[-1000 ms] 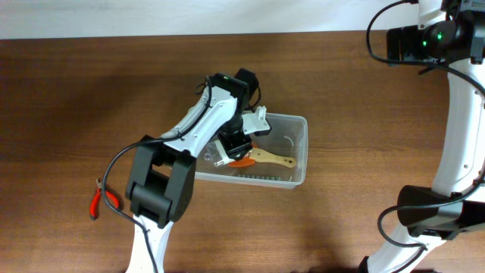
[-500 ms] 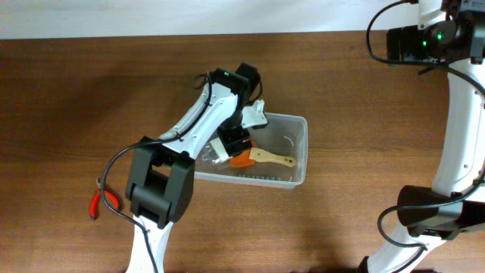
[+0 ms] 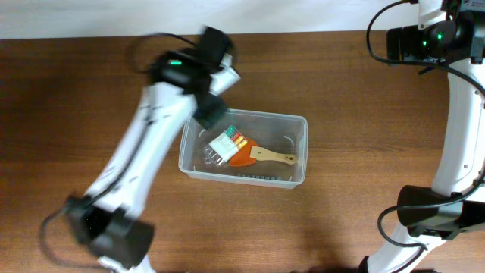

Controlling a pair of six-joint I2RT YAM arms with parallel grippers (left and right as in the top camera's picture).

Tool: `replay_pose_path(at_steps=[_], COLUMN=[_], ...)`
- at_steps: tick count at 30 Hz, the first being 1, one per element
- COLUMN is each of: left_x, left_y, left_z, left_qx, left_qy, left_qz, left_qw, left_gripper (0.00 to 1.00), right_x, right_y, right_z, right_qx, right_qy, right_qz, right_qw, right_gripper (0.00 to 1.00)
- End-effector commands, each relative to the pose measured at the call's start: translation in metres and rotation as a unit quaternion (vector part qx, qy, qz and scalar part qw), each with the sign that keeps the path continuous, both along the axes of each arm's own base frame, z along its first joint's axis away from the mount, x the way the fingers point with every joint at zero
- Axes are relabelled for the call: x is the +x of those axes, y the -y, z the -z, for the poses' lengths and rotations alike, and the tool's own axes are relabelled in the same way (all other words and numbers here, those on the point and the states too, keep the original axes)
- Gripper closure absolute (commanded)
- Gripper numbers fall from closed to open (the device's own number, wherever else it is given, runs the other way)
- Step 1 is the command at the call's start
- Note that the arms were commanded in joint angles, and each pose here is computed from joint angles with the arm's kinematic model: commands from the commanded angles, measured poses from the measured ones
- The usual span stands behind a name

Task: Pack container
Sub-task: 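Lower the marker pack into the container and open the left gripper, then move the left gripper to the red-handled pliers at lower left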

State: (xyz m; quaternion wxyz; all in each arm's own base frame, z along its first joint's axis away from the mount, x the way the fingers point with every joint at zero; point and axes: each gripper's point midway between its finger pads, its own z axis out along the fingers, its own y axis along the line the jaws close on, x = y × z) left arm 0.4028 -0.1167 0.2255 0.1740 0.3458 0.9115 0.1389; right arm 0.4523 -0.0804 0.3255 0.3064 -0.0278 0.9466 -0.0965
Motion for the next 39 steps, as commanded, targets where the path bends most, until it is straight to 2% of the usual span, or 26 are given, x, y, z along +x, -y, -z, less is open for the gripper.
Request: replay_pose_path(at_steps=[1,2,4,7,10,15,19,22,26,28,32,39], left_x=[-0.016,-0.024,-0.045,-0.079,-0.109,-0.134,-0.138,-0.152,-0.17,-0.175,-0.18,-0.189], left_y=[-0.087,-0.103,-0.142,-0.189,-0.22,-0.249,-0.252,-0.263,-0.279,-0.283,-0.283,-0.278], left_z=[-0.069,-0.074,-0.08,-0.079,-0.072,-0.048,0.005,0.047,0.085,0.098,0.116,0.152], left_qx=[-0.055,-0.064,-0.081,-0.097,-0.083,-0.045,-0.058,-0.042,-0.046,-0.064,-0.089,-0.086], left_qy=[0.098,0.098,0.099,0.091,0.078,0.074,0.015,-0.025,-0.047,-0.058,-0.084,-0.136], left_qz=[-0.211,-0.239,-0.329,-0.469,-0.548,-0.589,-0.564,-0.564,-0.591,-0.587,-0.55,-0.529], left_qw=[0.971,0.964,0.935,0.873,0.829,0.803,0.824,0.824,0.804,0.805,0.826,0.833], left_gripper=[0.01,0.01,0.01,0.01,0.01,0.01,0.01,0.01,0.01,0.01,0.01,0.01], right_x=[0.001,0.001,0.001,0.001,0.001,0.001,0.001,0.001,0.001,0.001,0.002,0.002], right_y=[0.002,0.002,0.002,0.002,0.002,0.002,0.002,0.002,0.002,0.002,-0.001,-0.001], right_z=[0.002,0.002,0.002,0.002,0.002,0.002,0.002,0.002,0.002,0.002,0.001,0.001], right_qx=[0.004,0.004,0.004,0.004,0.004,0.004,0.004,0.004,0.004,0.005,0.01,0.01], right_qy=[-0.001,-0.001,-0.001,-0.001,-0.001,-0.001,-0.001,-0.001,-0.001,0.0,0.002,0.002], right_qz=[0.003,0.003,0.003,0.003,0.003,0.003,0.003,0.003,0.003,0.003,-0.002,-0.002], right_qw=[1.0,1.0,1.0,1.0,1.0,1.0,1.0,1.0,1.0,1.0,1.0,1.0], right_gripper=[0.01,0.01,0.01,0.01,0.01,0.01,0.01,0.01,0.01,0.01,0.01,0.01])
